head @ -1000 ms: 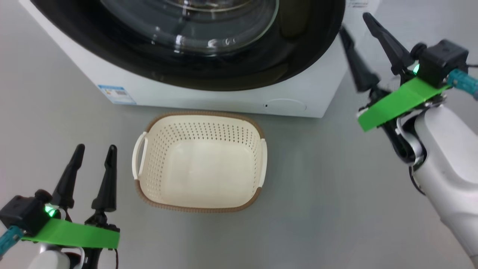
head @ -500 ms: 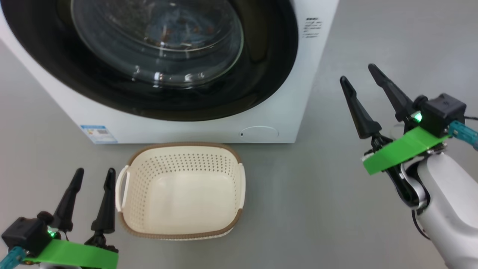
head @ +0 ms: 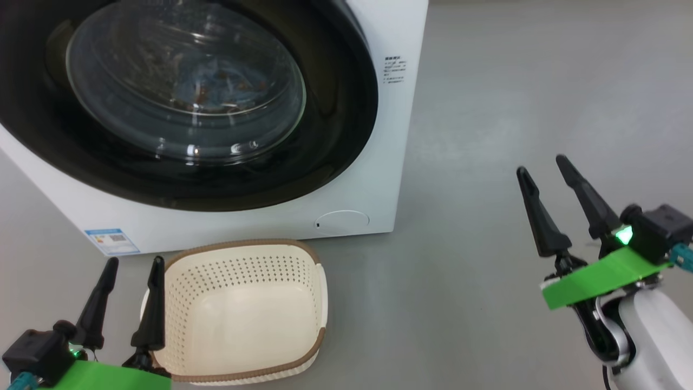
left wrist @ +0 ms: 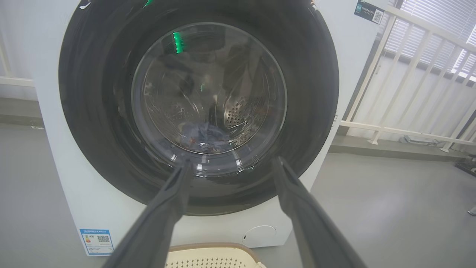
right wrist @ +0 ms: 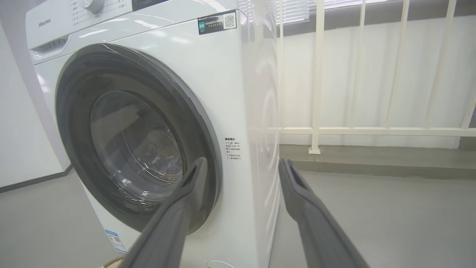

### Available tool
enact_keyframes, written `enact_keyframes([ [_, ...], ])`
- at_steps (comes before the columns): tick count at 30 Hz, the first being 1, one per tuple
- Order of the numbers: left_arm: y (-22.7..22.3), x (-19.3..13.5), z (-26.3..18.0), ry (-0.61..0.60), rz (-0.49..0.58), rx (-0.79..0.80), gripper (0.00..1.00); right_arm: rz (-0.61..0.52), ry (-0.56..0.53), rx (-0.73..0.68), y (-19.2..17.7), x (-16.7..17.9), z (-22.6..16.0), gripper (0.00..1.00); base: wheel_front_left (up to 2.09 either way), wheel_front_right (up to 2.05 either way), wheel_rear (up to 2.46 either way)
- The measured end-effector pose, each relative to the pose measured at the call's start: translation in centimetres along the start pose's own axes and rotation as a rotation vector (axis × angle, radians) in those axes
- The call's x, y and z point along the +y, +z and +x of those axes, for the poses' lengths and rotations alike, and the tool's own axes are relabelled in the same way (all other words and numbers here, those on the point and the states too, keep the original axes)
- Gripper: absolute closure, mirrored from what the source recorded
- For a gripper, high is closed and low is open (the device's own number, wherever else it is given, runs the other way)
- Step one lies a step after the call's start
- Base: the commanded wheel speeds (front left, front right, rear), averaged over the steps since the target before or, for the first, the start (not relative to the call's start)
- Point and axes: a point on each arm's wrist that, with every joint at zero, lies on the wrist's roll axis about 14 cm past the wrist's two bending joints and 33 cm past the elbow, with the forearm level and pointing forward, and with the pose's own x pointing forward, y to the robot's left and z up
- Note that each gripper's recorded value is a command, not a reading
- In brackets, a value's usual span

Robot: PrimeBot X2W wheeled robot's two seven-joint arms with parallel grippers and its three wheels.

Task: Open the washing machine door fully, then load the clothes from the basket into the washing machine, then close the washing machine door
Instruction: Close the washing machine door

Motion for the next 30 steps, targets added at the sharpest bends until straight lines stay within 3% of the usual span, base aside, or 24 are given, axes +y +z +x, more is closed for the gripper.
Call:
enact_keyframes([
  [14, 0.5, -0.8, -0.3, -0.014, -0.003, -0.020, 0.00, 0.064, -0.127, 0.016, -1.3, -1.5, -4.6, 0.00, 0.00, 0.00, 0.00],
  [30, -0.2, -1.3, -0.9, -0.022, -0.062, 0.003, 0.00, 0.058, -0.121, 0.044, -2.3, -1.3, -4.3, 0.00, 0.00, 0.00, 0.00],
])
